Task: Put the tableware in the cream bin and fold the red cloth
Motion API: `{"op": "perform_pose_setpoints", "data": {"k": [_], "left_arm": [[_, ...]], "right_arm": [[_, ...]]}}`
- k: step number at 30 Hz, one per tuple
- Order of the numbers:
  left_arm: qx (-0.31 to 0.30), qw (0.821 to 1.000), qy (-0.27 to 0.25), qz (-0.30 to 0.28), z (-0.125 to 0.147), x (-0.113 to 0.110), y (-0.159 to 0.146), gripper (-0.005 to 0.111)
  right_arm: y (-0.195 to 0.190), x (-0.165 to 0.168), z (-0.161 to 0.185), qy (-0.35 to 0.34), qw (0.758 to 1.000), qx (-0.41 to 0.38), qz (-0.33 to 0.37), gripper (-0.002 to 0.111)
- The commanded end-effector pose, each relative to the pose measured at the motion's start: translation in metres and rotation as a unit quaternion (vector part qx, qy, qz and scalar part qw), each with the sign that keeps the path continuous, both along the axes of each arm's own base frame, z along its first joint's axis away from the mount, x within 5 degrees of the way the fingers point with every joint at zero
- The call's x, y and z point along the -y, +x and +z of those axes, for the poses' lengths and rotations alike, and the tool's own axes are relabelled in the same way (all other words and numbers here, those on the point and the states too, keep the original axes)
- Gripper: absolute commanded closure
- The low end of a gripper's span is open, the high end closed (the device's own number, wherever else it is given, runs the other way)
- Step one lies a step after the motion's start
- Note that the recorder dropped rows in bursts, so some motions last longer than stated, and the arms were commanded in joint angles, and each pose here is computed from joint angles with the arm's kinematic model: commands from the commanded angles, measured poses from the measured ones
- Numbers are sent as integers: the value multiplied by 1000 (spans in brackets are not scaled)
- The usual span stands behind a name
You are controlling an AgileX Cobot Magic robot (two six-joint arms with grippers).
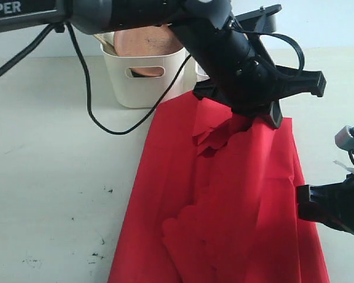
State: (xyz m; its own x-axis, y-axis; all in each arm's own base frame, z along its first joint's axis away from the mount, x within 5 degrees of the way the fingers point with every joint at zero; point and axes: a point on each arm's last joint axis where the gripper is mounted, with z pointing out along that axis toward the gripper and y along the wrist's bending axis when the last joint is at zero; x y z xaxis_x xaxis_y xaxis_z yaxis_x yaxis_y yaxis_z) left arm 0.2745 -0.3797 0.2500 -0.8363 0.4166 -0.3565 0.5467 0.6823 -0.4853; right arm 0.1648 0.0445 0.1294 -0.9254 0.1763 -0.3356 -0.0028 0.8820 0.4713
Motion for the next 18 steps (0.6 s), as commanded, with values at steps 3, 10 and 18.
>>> {"op": "perform_pose_setpoints", "data": {"k": [3, 10, 18], "left_arm": [[1, 1000, -1, -17, -12, 17, -2, 72], [45, 993, -2, -105, -11, 22, -11, 2], [35, 990, 89, -102, -3, -31, 23, 6]], "right_arm": [[2, 1, 1, -2, 1000, 5, -2, 108], [2, 1, 1, -4, 1000, 5, -4, 108], [3, 3, 1, -13, 1000, 12, -10, 108]]}}
